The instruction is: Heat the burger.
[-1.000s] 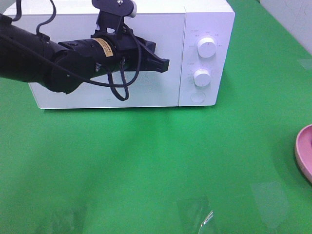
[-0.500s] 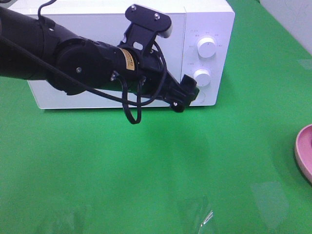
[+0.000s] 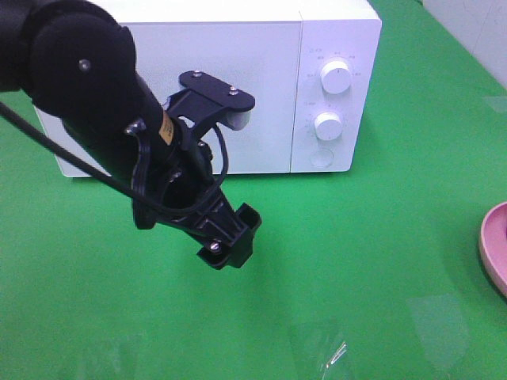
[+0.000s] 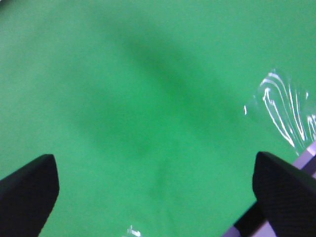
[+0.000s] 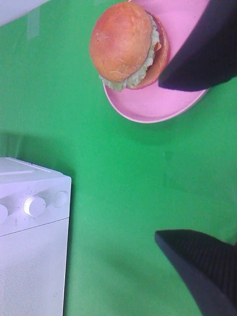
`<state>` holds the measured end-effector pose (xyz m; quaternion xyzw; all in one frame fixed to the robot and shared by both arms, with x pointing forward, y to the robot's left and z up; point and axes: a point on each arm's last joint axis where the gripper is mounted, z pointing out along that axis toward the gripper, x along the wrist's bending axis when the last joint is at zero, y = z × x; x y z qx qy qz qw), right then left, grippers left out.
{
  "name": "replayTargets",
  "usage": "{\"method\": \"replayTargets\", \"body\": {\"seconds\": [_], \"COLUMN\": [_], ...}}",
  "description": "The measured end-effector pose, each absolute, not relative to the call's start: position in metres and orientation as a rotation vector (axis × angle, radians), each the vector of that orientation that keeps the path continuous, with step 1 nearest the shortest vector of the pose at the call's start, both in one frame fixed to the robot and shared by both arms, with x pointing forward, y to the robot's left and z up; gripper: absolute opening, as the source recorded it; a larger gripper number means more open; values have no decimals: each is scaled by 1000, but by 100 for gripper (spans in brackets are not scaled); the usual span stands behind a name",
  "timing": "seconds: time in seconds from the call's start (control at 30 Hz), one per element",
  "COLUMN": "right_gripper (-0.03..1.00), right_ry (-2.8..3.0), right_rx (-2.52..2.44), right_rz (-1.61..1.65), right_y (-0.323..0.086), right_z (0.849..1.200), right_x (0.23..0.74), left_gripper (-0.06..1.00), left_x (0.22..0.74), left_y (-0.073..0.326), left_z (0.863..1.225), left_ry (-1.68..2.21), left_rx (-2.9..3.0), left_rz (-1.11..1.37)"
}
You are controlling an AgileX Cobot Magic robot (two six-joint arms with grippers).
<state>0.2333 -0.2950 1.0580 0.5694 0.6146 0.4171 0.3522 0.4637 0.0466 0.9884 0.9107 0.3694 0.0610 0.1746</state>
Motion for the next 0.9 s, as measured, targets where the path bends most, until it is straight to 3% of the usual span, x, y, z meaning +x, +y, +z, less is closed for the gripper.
{"method": "replayTargets", "body": {"seconds": [0.33,0.47,0.57,0.77,0.9], "right_gripper": [76,76,76,76,76], "right_ry": [1590,1590,1590,1590,1590], "right_rx": [1473,1473,1473,1473,1473], "right_rz": [1079,1079,1079,1079,1079], "right_y": [-295,-295,-295,-295,-295], "right_z": [1058,1058,1058,1058,1058], "right_x": [233,233,233,233,233], "left_gripper": [99,99,99,99,99], "left_x": [472,487,489,489,484], "left_y": [97,150,160,230,250], "left_z": [1014,1032,1034,1061,1075], "left_ry": [1315,1564,1610,1860,1907], "left_rx": [2585,2504,2485,2330,2250], "left_rz": [73,52,49,70,121]}}
